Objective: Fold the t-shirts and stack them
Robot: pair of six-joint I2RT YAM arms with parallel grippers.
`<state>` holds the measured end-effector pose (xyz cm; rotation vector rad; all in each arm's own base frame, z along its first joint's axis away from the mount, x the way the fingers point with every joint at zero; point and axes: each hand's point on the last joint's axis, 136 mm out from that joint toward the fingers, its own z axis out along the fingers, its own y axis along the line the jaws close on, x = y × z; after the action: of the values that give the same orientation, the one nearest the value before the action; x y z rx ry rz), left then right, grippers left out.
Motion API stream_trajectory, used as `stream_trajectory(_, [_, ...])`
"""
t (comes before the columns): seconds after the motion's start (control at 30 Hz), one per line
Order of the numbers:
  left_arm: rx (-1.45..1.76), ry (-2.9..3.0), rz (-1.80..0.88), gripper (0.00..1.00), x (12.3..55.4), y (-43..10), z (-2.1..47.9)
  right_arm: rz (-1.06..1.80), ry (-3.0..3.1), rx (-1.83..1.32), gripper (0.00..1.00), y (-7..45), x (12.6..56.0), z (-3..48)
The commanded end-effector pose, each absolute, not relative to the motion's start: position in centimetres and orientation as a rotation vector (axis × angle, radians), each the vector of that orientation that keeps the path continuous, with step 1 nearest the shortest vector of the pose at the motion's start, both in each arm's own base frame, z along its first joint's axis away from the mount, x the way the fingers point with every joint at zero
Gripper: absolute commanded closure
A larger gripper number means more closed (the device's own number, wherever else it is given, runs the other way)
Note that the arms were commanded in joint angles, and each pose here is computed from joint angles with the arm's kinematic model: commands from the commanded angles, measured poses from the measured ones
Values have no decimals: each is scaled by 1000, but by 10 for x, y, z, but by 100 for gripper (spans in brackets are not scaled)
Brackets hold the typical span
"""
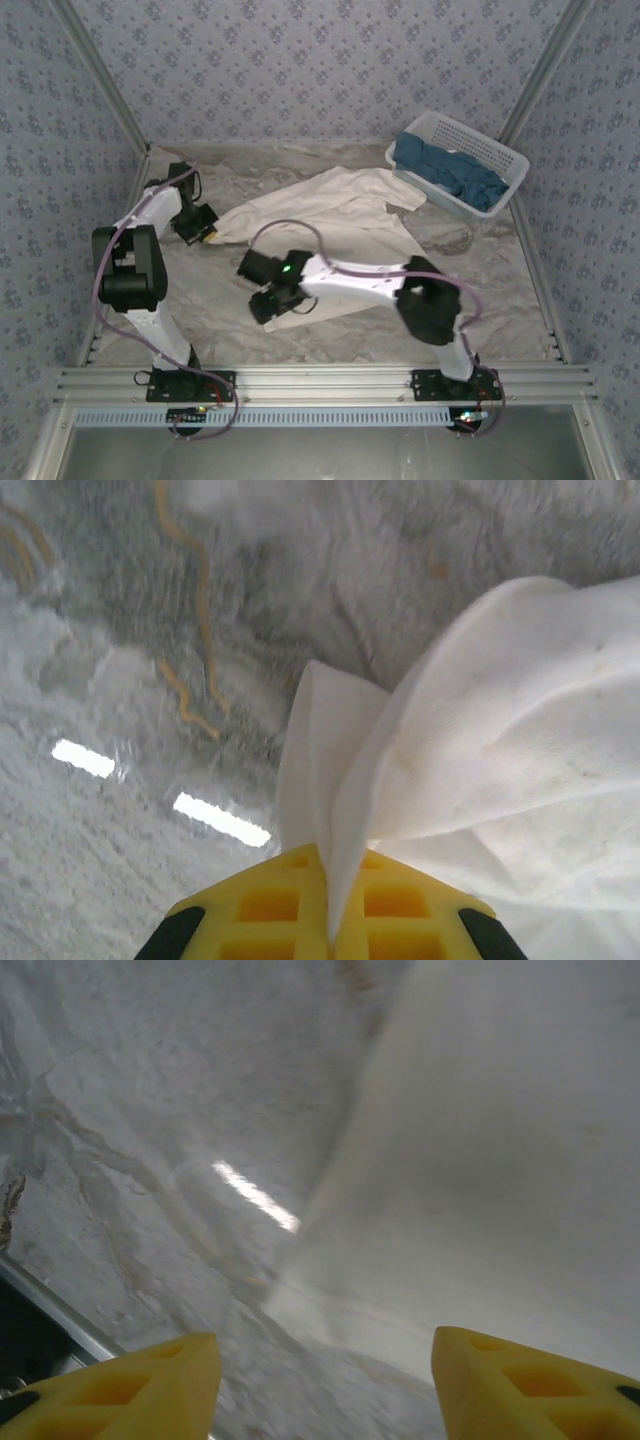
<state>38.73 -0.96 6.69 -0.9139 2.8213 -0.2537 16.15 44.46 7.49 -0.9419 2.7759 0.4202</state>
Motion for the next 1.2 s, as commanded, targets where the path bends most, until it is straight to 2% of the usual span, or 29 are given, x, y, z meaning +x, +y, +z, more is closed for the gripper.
stream_trajectory(0.0, [-878,2848,-219,100,392,-4,65,213,2850,-986,38,437,158,60])
stream_trajectory(0.1, [-868,2848,-221,100,397,-2,65,83,2875,-986,38,431,160,43])
stream_trajectory(0.33, [-863,2850,-239,100,403,1,64,8,2838,-1003,44,431,150,40])
stream_trajectory(0.43, [-867,2850,-244,100,403,2,63,12,2866,-992,52,430,145,39])
stream_trajectory(0.67, [-865,2848,-254,100,405,2,65,120,2924,-868,57,415,150,42])
stream_trajectory(0.77, [-863,2845,-258,100,406,1,66,112,2951,-823,65,401,155,38])
stream_trajectory(0.97, [-870,2845,-264,100,406,1,65,138,2973,-806,65,393,158,37])
stream_trajectory(1.17, [-869,2847,-263,100,407,1,65,147,2811,-884,60,409,165,76])
